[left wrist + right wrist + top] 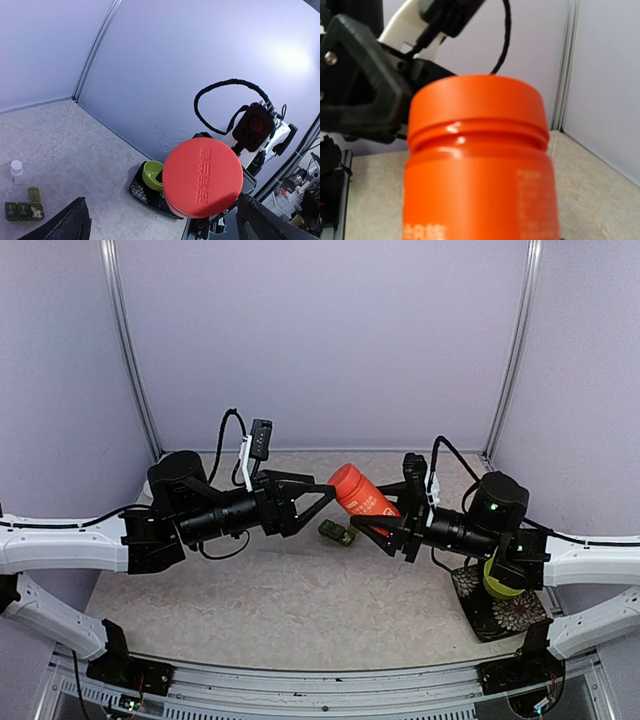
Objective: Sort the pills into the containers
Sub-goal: Screw the lid of the pill bottle onto the pill bottle.
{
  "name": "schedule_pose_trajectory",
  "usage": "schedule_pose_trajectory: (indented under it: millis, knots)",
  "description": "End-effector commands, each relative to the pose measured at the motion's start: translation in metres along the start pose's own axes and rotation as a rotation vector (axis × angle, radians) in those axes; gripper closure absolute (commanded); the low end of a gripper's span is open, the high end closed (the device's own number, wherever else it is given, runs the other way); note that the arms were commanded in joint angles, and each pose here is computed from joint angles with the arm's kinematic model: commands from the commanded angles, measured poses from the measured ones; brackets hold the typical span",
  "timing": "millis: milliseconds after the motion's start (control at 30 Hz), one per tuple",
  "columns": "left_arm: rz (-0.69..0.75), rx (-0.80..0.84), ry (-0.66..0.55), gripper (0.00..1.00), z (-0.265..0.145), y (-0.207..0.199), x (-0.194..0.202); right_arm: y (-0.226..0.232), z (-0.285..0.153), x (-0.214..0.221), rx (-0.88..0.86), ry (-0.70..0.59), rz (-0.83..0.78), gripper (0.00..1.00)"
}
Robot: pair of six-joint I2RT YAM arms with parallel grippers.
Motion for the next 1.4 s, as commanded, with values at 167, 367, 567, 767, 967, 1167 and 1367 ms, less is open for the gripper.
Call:
schedule_pose_trajectory:
  millis: [167,367,567,767,967,1167,1367]
  knots:
    - [-0.098,0.087,-0.045,0.01,0.006,-0.004,-0.008,-0.004,0.015,0.003,0.039,-0.006,0.012,0.73]
    - [-0.110,0.100,-0.025,0.01,0.012,-0.002,-0.006,-0.003,0.019,0.004,0.028,-0.013,0.014,0.73]
    - [-0.111,0.086,-0.023,0.01,0.015,0.001,-0.004,-0.004,0.020,0.004,0.030,-0.012,0.013,0.73]
    - [-0.108,0.115,-0.023,0.01,0.016,-0.001,-0.005,-0.006,0.028,0.011,0.048,0.029,0.016,0.73]
    - [-0.103,0.137,-0.010,0.01,0.017,-0.004,-0.004,-0.007,0.035,0.020,0.054,0.061,0.027,0.73]
    - [-0.095,0.153,-0.012,0.01,0.016,-0.007,-0.006,-0.004,0.042,0.029,0.019,0.088,0.046,0.73]
    - [-0.095,0.156,-0.010,0.01,0.017,-0.007,-0.005,0.003,0.049,0.039,-0.037,0.114,0.061,0.74]
Point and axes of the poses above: each gripper's point midway between its finger pads, its own z axis out along the fingers, its own y axis along the line the jaws close on, x = y × z, the point moved 10 cm from there along -z, back along the fingers, and after that the axes turned 9 degrees about -z, right-handed, at the moved point
